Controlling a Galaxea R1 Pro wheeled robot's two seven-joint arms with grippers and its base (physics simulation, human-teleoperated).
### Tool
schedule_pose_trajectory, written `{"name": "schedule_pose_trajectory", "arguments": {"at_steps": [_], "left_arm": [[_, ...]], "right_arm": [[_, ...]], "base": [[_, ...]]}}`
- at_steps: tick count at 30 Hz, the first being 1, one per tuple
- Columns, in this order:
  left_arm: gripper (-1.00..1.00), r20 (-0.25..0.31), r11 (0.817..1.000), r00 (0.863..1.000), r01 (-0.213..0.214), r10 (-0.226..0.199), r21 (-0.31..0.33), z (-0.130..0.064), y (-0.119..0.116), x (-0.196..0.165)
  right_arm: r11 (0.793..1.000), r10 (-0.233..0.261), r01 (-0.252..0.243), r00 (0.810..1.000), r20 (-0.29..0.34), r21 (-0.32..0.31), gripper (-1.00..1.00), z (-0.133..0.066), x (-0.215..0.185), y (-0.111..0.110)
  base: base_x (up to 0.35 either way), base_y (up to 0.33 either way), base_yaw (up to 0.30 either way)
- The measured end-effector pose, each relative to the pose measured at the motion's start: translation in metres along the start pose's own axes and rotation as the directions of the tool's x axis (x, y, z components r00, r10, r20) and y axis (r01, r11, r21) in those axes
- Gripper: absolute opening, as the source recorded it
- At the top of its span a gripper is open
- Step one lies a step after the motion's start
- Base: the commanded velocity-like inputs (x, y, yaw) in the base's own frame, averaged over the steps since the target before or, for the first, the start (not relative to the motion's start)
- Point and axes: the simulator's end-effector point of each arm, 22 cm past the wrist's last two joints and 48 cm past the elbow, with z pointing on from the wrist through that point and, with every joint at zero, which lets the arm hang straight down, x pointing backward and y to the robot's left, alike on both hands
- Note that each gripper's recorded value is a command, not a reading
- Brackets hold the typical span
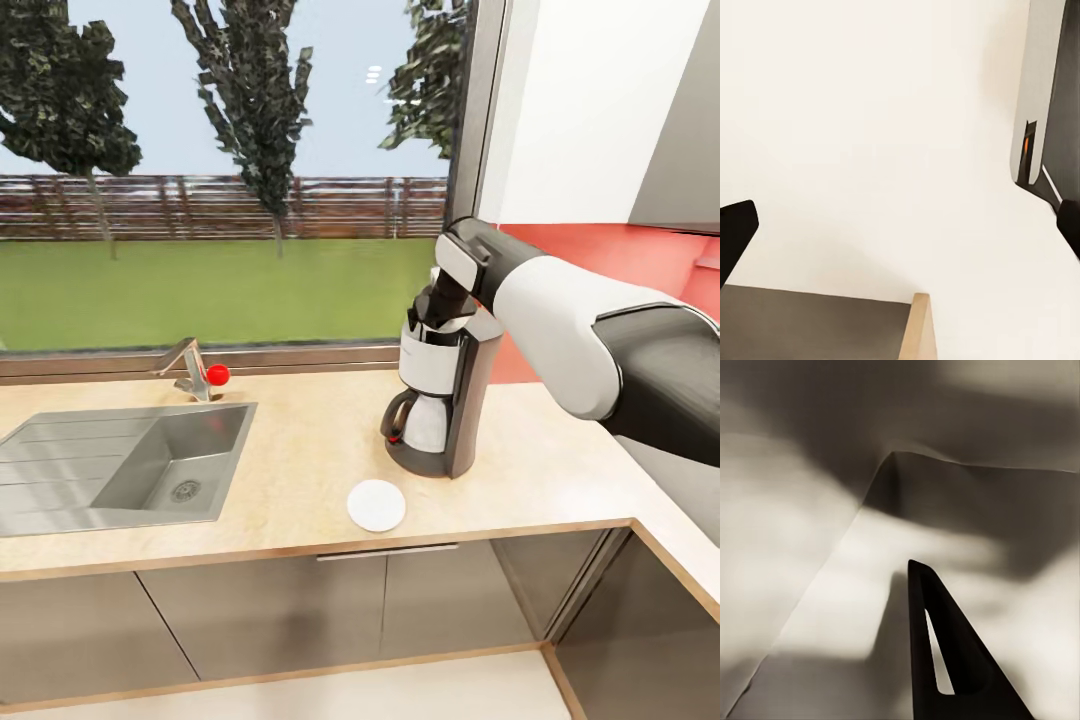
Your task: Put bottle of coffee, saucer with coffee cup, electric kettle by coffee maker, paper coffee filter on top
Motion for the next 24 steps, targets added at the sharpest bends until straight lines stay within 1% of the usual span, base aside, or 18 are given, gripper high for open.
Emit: {"name": "schedule_pose_trajectory", "arguments": {"at_steps": [15,24], "left_arm": [[1.0,0.0,1.0,1.0,0.0,0.0,0.0,0.0,0.0,0.0],[1.0,0.0,1.0,1.0,0.0,0.0,-0.001,0.0,0.0004,0.0]], "right_arm": [[1.0,0.0,0.0,1.0,0.0,0.0,-1.0,0.0002,0.0002,0.0],[1.0,0.0,0.0,1.0,-0.001,0.0,-1.0,0.0004,0.0004,0.0]], "base": [[0.0,0.0,0.0],[0.035,0.0,0.0]]}}
